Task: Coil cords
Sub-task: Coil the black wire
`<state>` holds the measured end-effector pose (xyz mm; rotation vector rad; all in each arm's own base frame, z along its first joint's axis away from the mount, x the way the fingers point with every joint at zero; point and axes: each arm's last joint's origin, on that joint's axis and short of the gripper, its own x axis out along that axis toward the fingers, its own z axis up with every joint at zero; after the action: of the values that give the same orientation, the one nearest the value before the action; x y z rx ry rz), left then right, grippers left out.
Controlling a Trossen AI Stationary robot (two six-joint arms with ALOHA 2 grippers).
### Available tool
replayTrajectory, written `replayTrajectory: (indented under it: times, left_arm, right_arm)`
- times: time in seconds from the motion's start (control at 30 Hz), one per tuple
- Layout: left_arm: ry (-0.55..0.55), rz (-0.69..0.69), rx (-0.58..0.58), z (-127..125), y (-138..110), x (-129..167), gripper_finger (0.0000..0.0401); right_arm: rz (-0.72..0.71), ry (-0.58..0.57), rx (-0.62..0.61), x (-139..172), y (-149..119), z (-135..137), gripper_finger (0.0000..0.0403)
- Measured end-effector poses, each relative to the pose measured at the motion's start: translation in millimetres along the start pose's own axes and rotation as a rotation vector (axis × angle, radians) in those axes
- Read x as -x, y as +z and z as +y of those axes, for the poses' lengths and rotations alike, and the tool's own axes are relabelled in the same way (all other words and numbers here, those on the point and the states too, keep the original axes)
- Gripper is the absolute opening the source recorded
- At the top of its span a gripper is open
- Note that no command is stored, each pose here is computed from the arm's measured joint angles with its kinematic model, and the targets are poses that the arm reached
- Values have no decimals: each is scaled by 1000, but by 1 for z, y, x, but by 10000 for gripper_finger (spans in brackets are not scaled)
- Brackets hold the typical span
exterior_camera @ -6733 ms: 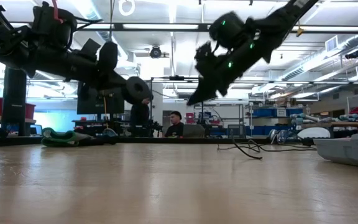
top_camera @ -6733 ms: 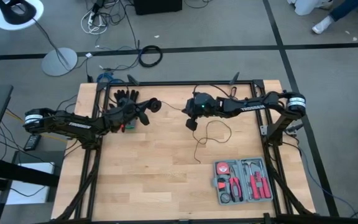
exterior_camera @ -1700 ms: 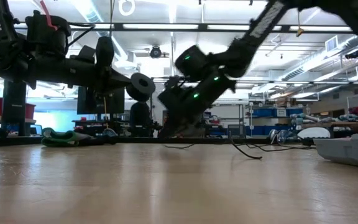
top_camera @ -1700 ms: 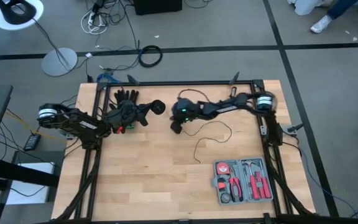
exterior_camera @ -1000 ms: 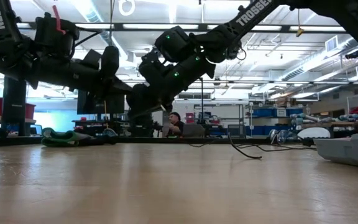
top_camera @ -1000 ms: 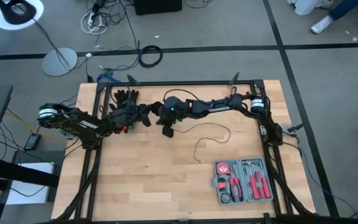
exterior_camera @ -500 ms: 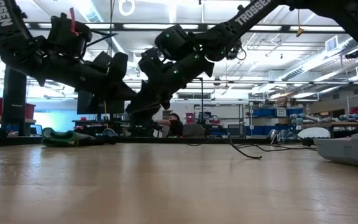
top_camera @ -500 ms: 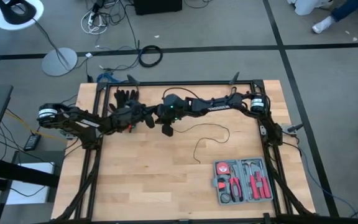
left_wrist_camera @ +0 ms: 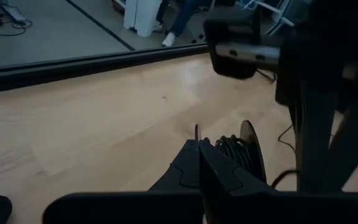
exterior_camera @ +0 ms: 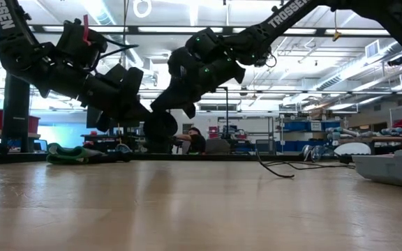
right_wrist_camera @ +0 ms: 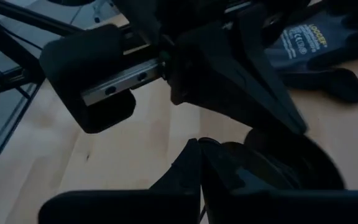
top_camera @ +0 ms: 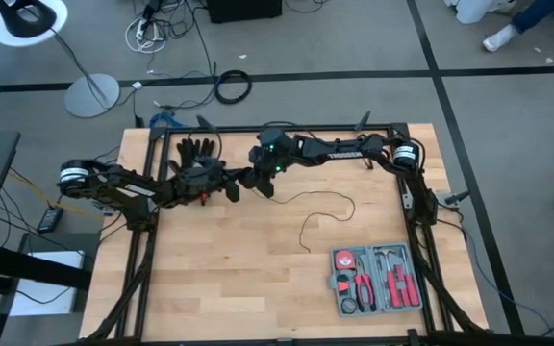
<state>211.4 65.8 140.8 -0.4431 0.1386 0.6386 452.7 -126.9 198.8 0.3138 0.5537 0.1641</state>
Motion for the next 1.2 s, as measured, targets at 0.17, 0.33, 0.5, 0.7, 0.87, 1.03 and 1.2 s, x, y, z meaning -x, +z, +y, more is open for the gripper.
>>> replayTrajectory:
  times: [0.17,0.33,0.5,0.7,0.87,1.03,1.2]
  left_arm:
    - [-5,2,0,0,0,0,0]
    - [-10,-5,7,0,1,0,0]
    - [-16,-69,49,-2,6,0,0]
    - [-31,-104,99,-3,10,0,0]
    - [-59,-120,130,-5,12,1,0]
    - [-67,-132,140,-5,14,1,0]
    - [-79,-157,150,-6,17,1,0]
  right_arm:
    - [7,15,-21,7,1,-7,0]
    - [10,53,-46,8,1,-8,0]
    - [-15,68,12,-1,3,10,0]
    - [-39,39,86,-11,4,29,0]
    - [33,5,54,-11,-4,28,0]
    - [60,-27,41,-13,-15,25,0]
    - [81,-60,47,-16,-23,28,0]
